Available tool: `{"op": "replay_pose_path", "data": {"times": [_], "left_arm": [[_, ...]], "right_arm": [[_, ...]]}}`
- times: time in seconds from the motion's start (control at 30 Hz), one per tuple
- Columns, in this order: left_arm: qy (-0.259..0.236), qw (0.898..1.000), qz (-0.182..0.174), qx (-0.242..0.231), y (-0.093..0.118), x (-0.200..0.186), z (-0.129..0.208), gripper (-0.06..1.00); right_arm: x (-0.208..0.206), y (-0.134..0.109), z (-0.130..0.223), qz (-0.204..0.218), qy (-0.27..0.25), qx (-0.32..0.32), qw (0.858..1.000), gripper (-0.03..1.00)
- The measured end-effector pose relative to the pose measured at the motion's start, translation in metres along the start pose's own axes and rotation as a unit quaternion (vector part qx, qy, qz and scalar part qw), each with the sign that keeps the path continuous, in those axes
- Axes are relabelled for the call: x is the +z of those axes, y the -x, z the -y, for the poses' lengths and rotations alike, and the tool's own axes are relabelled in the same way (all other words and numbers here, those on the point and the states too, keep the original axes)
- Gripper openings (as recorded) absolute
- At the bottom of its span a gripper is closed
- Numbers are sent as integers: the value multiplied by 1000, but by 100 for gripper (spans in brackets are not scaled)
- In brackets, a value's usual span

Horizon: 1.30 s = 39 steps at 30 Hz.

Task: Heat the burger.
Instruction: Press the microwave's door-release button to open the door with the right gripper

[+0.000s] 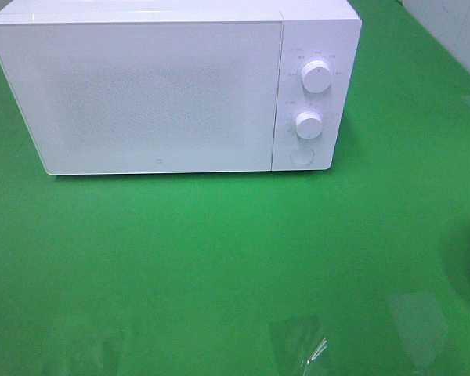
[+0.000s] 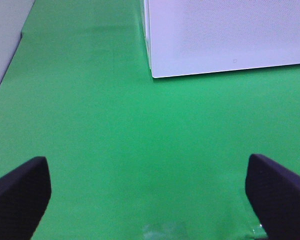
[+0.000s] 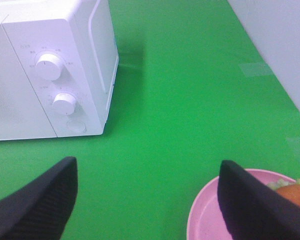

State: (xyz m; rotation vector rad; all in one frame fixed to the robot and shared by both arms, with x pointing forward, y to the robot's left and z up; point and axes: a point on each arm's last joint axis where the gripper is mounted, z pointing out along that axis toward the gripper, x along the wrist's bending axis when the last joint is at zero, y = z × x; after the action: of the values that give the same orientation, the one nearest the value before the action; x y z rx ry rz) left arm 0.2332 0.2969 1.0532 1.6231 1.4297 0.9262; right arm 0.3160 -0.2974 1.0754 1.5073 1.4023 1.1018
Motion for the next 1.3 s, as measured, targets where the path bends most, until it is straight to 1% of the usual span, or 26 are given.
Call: {"op": "replay_pose_path", "data": {"times": [0.2, 0.3, 0.67, 0.7, 1.0, 1.07, 1.3], "left_arm": [[0, 1000, 0, 0, 0, 0, 0, 98], [0, 1000, 0, 0, 0, 0, 0, 98], [0, 1000, 0, 0, 0, 0, 0, 98], [0, 1000, 0, 0, 0, 0, 0, 98], [0, 1000, 0, 0, 0, 0, 0, 98], [0, 1000, 0, 0, 0, 0, 0, 98], [0, 1000, 0, 0, 0, 0, 0, 98]], "right_arm": [[26, 1, 3, -1, 19, 0, 1000, 76], [29, 1, 3, -1, 19, 0, 1000, 76], [67, 1, -1, -1, 37, 1, 999, 76], [78, 1, -2, -1, 43, 1, 999, 76], [104, 1, -3, -2, 60, 0, 998, 76], [118, 1, -2, -2, 70, 0, 998, 76], [140, 2, 1, -3, 92, 0, 996, 76]]}}
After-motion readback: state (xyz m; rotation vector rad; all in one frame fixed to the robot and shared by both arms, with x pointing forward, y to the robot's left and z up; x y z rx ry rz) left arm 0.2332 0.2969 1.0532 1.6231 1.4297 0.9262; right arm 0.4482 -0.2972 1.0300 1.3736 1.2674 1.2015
